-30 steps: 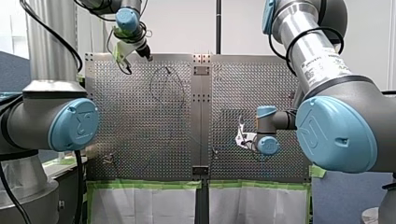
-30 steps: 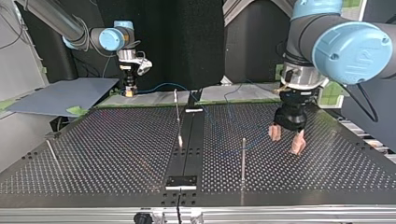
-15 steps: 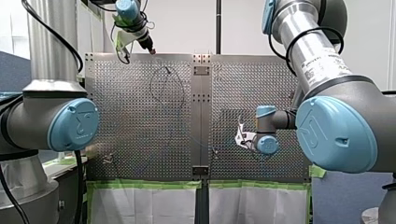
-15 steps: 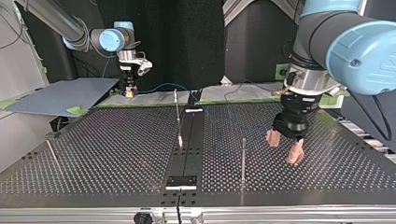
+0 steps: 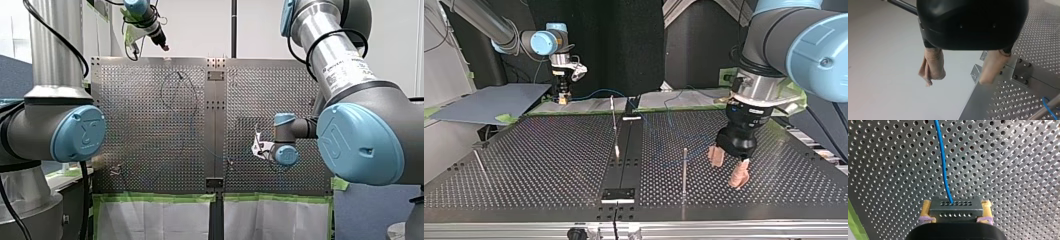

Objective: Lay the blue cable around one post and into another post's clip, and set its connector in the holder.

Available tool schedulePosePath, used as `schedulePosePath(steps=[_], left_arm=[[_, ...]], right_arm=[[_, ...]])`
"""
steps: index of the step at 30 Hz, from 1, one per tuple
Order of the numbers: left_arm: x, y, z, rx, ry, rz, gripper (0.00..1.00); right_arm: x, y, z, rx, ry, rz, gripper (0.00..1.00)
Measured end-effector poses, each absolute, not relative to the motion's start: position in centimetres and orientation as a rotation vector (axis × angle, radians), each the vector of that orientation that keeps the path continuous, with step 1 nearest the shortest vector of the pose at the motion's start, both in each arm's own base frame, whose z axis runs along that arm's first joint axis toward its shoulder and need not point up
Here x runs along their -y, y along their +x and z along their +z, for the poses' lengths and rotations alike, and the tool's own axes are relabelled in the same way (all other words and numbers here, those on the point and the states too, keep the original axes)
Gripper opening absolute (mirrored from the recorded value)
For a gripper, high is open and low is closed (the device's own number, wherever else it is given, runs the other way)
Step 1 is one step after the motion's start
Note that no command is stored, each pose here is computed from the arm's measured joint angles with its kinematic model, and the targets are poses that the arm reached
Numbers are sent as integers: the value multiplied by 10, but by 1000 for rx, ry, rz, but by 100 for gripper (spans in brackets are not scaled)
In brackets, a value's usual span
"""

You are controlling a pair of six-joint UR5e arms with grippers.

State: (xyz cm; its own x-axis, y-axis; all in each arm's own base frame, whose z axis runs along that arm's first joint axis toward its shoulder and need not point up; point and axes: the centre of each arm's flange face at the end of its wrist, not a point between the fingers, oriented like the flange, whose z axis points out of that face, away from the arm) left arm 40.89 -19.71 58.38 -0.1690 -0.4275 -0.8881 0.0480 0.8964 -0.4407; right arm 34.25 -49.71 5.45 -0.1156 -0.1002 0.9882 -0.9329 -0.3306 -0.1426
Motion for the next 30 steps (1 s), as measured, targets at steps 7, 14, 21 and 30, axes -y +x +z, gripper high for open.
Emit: schedulePosePath(steps=[7, 14, 21, 30], left_arm=[[198, 408, 584, -1701, -241, -384, 100], [200, 407, 584, -1706, -189, -342, 100], [202, 406, 583, -1709, -136, -297, 100], [203, 405, 583, -1710, -68, -230, 100]], right_arm=[[497, 343, 55, 1185, 1457, 1526, 33], [497, 343, 54, 1185, 1459, 1524, 33], [496, 344, 54, 1182, 1463, 1524, 33], [494, 346, 54, 1178, 1468, 1525, 33]])
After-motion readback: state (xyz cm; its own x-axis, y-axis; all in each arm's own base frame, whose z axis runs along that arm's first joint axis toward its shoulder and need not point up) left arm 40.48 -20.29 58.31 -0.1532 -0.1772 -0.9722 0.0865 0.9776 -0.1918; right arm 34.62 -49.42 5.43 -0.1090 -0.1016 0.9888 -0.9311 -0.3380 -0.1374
